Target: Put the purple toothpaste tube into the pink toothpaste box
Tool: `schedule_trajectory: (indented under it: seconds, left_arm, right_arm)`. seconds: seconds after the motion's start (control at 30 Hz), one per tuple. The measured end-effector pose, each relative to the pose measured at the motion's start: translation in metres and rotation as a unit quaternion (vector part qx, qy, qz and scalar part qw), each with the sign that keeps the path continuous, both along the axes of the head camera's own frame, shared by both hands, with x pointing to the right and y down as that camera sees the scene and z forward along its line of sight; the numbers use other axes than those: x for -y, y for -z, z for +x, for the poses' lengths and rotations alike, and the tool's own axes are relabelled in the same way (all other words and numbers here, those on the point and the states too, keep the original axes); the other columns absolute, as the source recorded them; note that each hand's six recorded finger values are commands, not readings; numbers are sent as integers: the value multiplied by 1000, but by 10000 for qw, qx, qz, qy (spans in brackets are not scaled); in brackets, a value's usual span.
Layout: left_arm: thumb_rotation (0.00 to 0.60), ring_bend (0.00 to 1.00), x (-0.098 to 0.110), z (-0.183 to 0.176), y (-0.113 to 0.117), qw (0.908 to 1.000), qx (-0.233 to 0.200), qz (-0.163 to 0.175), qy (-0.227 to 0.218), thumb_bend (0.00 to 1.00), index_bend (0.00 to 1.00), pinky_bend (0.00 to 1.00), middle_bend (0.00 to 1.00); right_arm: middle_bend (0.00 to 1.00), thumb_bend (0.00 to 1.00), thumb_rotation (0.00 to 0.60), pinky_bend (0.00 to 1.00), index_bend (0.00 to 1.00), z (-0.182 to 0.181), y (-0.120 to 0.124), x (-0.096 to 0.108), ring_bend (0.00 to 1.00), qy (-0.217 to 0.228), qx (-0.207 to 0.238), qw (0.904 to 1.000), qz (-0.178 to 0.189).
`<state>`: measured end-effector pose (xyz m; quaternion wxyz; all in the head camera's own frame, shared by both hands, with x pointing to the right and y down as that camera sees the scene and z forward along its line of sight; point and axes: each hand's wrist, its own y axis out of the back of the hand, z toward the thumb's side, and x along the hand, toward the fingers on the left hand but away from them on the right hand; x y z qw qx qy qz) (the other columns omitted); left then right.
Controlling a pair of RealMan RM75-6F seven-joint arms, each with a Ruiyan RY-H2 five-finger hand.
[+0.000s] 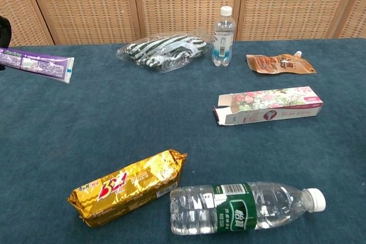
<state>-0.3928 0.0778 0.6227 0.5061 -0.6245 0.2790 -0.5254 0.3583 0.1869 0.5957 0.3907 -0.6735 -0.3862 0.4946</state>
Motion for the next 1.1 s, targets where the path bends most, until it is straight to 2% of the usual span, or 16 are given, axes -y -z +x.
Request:
schedule_trajectory:
  seconds: [0.23, 0.43, 0.77, 1.1]
  left_arm:
    - [600, 553, -1, 4, 6, 9999, -82, 60, -73, 320, 816, 551, 690]
    - [600, 553, -2, 8, 10, 9998, -100, 105, -145, 320, 816, 551, 689]
    - [600, 553, -3, 12, 13, 9996, -94, 150, -202, 320, 816, 551, 689]
    - [600, 553, -5, 14, 7, 9996, -70, 104, -233, 321, 816, 551, 689]
  right_arm:
    - [0, 5, 600, 0, 107, -44, -12, 36, 0, 587, 7, 9975, -399]
    - [0, 5, 600, 0, 114, -72, -32, 55, 0, 855, -193, 9923, -877]
    - [0, 5, 600, 0, 131, -112, -75, 64, 0, 992, -261, 9836, -1484]
    - [0, 4, 600, 0, 144, -142, -100, 76, 0, 1128, -371, 9809, -1543]
